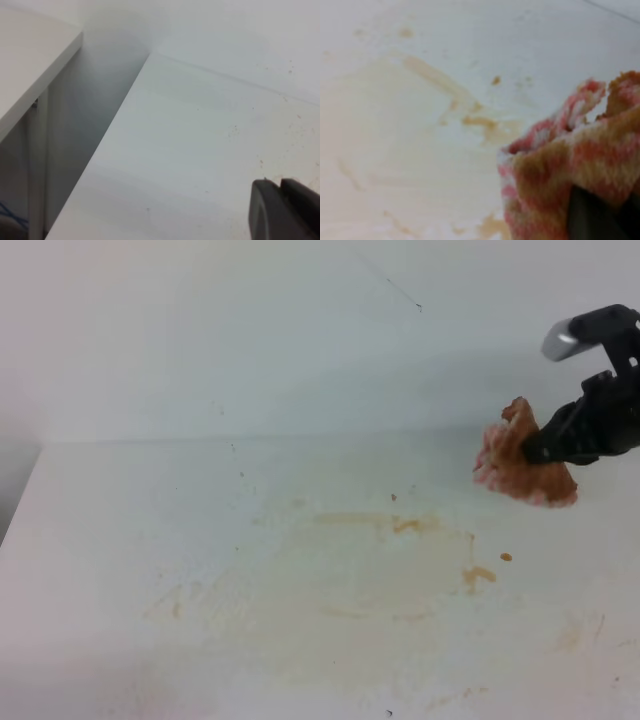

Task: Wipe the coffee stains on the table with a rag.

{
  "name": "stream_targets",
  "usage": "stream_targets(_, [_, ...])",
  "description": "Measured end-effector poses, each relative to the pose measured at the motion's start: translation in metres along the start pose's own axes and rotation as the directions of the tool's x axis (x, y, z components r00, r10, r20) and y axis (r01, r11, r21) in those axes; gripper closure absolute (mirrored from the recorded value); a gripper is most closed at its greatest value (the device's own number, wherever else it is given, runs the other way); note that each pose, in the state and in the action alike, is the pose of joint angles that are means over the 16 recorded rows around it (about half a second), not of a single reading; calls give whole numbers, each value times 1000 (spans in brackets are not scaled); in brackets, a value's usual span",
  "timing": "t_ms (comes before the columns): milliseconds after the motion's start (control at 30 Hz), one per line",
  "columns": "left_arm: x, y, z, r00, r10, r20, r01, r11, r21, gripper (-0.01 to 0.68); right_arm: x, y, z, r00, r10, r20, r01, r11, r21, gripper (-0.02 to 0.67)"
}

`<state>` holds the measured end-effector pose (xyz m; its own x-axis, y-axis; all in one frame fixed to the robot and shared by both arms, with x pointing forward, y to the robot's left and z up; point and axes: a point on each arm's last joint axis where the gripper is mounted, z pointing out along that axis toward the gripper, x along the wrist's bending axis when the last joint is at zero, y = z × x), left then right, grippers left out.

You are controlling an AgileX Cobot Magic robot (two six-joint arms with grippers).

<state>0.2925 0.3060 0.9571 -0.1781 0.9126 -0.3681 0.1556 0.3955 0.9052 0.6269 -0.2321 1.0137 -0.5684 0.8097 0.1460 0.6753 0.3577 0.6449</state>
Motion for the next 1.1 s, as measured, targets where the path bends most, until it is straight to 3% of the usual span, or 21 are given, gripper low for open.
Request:
stream_targets(333, [-1,1,0,1000,0,-1,0,1000,2,674,29,-30,-18,999,-38,-23,36,996,-84,577])
stream_targets(833, [-1,2,0,1000,0,-1,0,1000,4,674,37,-33,-29,998,-52,-20,48,987,-150,357])
stream_targets(933, [-1,2,0,1000,0,-1,0,1000,4,675,42,-28,-40,997,-72,-11,69,980,-187,377])
stream_targets(1100, [-1,2,0,1000,0,-2,0,1000,6,675,56,-17,-74,993,-120,15,120,953,-278,465])
